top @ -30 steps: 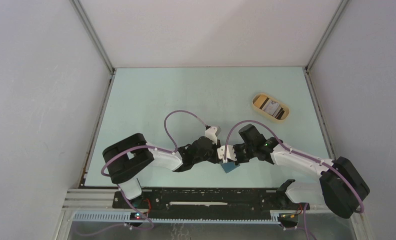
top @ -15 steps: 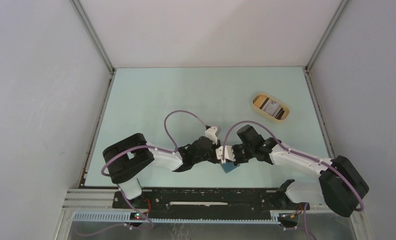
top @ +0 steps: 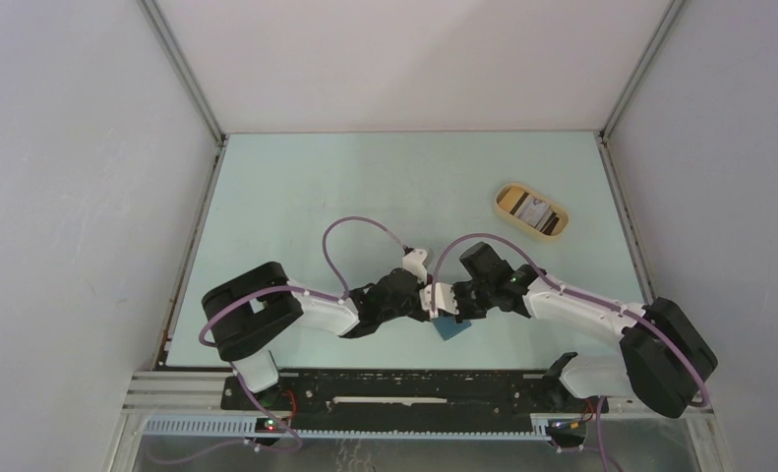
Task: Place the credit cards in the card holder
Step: Close the card holder at the center of the board, then reset both arms
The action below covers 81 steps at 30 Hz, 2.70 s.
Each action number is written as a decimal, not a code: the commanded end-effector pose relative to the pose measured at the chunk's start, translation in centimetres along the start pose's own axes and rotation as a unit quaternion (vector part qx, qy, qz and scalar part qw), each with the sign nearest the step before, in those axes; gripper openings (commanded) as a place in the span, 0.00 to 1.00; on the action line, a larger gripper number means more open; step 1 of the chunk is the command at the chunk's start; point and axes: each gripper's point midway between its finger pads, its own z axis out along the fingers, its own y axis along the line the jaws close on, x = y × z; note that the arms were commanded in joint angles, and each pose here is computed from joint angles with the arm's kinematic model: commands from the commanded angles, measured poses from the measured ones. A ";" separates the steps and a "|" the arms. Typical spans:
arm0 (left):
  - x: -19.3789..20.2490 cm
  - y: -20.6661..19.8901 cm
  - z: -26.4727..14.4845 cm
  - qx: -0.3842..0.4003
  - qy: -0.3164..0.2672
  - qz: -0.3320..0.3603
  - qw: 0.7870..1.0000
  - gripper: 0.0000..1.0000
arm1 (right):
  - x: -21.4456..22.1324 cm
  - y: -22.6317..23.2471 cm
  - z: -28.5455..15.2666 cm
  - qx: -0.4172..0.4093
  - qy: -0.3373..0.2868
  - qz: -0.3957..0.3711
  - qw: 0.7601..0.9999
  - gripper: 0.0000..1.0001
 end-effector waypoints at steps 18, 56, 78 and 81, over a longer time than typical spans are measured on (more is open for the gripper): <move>-1.1 0.7 -1.7 -0.005 -0.016 -0.019 1.000 0.06 | 0.8 2.5 1.9 -0.074 0.051 -0.004 0.996 0.00; -8.0 2.1 -16.6 -0.016 -0.191 0.081 0.978 0.63 | -2.8 -3.4 -12.9 0.135 -0.083 0.141 0.977 0.82; -13.6 0.8 -26.2 -0.075 -0.229 0.109 0.964 1.00 | -2.5 -8.4 -24.5 0.296 -0.227 0.419 0.828 1.00; -14.5 0.9 -27.7 -0.099 -0.223 0.129 0.961 1.00 | -3.2 -8.2 -24.9 0.291 -0.244 0.415 0.827 1.00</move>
